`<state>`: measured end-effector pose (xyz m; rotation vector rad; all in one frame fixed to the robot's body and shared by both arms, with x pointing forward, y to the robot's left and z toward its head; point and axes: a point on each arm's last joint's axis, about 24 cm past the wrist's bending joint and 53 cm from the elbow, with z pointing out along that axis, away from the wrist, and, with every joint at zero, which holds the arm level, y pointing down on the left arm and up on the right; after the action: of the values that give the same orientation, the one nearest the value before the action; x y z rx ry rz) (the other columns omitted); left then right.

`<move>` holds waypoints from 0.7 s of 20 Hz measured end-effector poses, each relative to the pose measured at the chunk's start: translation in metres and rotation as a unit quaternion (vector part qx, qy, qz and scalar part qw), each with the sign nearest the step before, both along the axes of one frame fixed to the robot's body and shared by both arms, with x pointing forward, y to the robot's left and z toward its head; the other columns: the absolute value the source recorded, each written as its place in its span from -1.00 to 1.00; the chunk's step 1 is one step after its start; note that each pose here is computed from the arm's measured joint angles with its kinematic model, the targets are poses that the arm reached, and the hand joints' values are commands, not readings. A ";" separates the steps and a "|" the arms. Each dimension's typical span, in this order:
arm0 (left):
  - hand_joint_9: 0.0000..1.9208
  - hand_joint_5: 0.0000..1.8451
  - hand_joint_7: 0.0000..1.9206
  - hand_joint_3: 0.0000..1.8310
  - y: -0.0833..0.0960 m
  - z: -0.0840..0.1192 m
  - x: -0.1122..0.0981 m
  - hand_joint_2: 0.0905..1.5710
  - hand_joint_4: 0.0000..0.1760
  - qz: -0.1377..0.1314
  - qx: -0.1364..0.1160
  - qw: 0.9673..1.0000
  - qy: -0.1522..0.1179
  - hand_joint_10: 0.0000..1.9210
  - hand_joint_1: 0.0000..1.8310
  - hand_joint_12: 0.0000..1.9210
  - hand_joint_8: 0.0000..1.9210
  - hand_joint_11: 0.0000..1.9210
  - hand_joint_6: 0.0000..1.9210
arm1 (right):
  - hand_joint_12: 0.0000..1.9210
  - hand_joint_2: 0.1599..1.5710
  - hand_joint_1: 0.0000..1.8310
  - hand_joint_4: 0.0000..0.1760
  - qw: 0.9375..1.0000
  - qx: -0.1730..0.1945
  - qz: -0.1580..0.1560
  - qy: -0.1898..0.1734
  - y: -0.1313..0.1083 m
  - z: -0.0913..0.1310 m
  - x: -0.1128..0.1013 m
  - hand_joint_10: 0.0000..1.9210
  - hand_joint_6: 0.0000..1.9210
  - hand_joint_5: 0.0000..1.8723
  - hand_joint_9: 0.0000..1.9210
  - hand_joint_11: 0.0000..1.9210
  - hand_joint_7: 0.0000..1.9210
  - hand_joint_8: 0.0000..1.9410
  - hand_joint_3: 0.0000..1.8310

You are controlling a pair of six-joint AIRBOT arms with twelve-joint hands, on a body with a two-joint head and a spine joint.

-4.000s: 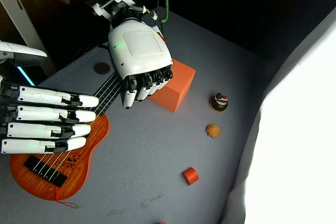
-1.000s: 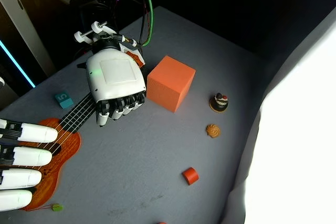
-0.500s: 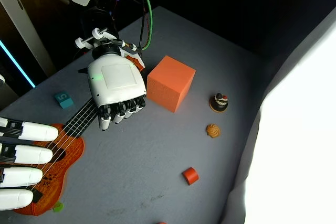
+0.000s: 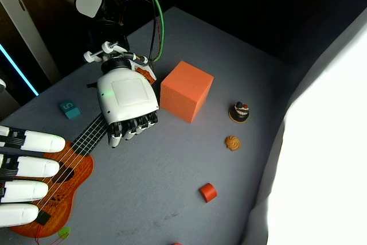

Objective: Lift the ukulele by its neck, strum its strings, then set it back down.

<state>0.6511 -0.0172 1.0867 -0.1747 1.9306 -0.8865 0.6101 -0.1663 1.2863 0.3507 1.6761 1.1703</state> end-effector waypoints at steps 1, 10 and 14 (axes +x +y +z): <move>0.69 0.54 0.60 -0.51 0.001 -0.004 0.001 0.28 0.97 0.003 0.003 1.000 -0.001 1.00 0.64 1.00 1.00 0.77 1.00 | -0.55 0.64 -0.83 -1.00 1.000 0.000 0.000 0.000 0.000 0.000 0.000 -0.56 -0.86 -0.79 -0.99 -1.00 -0.75 -1.00 -1.00; 0.69 0.54 0.60 -0.52 -0.007 -0.038 -0.005 0.29 1.00 0.006 0.000 1.000 0.002 1.00 0.65 1.00 1.00 0.77 1.00 | -0.63 0.64 -0.81 -1.00 1.000 0.000 0.000 0.000 0.000 0.000 0.000 -0.59 -0.86 -0.77 -0.94 -1.00 -0.72 -0.99 -1.00; 0.70 0.56 0.61 -0.53 -0.013 -0.040 0.004 0.28 1.00 0.004 -0.001 1.000 -0.018 1.00 0.66 1.00 1.00 0.77 1.00 | -0.85 0.67 -0.88 -1.00 1.000 0.000 0.000 0.000 0.000 0.000 0.000 -0.66 -0.89 -0.81 -0.96 -1.00 -0.75 -1.00 -1.00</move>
<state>0.6548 -0.0306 1.0469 -0.1668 1.8950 -0.8811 0.6101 -0.1663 1.2863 0.3504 1.6761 1.1700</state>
